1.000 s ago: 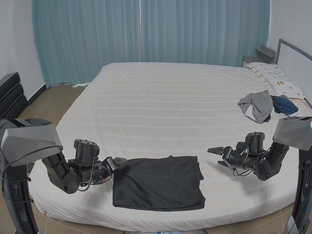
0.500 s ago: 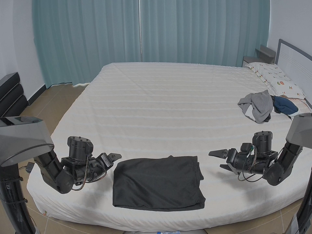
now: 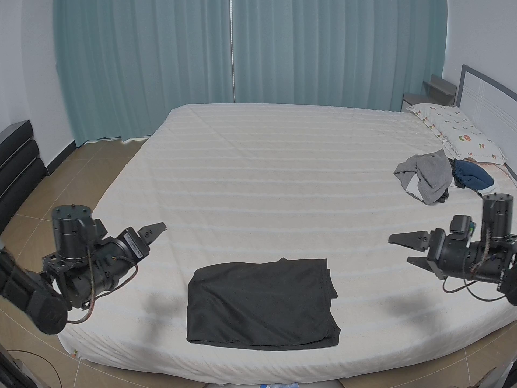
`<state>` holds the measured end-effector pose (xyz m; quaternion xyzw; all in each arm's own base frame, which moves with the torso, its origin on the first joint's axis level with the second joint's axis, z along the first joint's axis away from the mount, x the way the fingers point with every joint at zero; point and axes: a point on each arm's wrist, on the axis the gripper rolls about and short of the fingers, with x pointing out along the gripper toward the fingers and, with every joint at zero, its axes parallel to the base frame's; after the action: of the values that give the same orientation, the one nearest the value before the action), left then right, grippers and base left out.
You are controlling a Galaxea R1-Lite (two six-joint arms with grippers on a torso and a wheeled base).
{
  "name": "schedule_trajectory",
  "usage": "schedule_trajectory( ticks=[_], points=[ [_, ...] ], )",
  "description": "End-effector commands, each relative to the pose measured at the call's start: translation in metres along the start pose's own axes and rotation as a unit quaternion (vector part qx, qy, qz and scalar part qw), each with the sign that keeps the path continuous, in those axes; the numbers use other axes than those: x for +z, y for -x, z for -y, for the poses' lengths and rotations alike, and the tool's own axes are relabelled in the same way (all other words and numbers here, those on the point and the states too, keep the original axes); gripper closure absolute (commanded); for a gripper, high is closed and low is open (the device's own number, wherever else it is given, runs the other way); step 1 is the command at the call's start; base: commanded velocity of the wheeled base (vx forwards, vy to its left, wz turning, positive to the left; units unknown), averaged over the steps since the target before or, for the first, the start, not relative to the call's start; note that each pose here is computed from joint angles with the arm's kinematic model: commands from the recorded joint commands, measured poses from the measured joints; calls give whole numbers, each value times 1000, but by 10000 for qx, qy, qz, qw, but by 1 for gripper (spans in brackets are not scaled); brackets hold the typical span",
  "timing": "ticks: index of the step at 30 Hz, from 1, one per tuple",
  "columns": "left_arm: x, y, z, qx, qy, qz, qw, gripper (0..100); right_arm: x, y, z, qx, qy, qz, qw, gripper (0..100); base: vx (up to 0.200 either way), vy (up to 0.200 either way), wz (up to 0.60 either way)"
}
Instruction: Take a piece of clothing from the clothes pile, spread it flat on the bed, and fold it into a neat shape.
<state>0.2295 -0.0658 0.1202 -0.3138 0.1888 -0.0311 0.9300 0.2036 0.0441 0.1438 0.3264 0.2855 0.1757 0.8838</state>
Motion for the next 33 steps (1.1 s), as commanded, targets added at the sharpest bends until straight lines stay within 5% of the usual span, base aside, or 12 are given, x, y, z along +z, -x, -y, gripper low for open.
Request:
schedule_trajectory(
  ticks=[1,6,8,14,22,29,33],
  points=[
    [22,91,4,-102,-720,1209,9900,0,-8,100,-17,-246,1049,1152,9875,0,0,0,0],
    [25,122,3,-169,-908,1427,9854,0,-17,119,-13,-561,1480,1407,9773,0,0,0,0],
    [25,154,-2,-126,-1256,1548,9799,0,-31,135,-13,-616,1978,1702,9634,0,0,0,0],
    [23,198,-11,70,-1570,1844,9702,0,-53,152,-14,-547,2645,1948,9429,0,0,0,0],
    [14,233,-25,394,-2052,2274,9511,0,-69,166,-15,-474,2752,1999,9392,0,0,0,0],
    [1,257,-37,876,-2228,2723,9319,0,-93,184,-15,-12,3271,1830,9271,0,0,0,0],
    [-9,269,-43,1061,-2584,2897,9154,0,-101,193,-15,-10,3287,1765,9278,0,0,0,0]
  ],
)
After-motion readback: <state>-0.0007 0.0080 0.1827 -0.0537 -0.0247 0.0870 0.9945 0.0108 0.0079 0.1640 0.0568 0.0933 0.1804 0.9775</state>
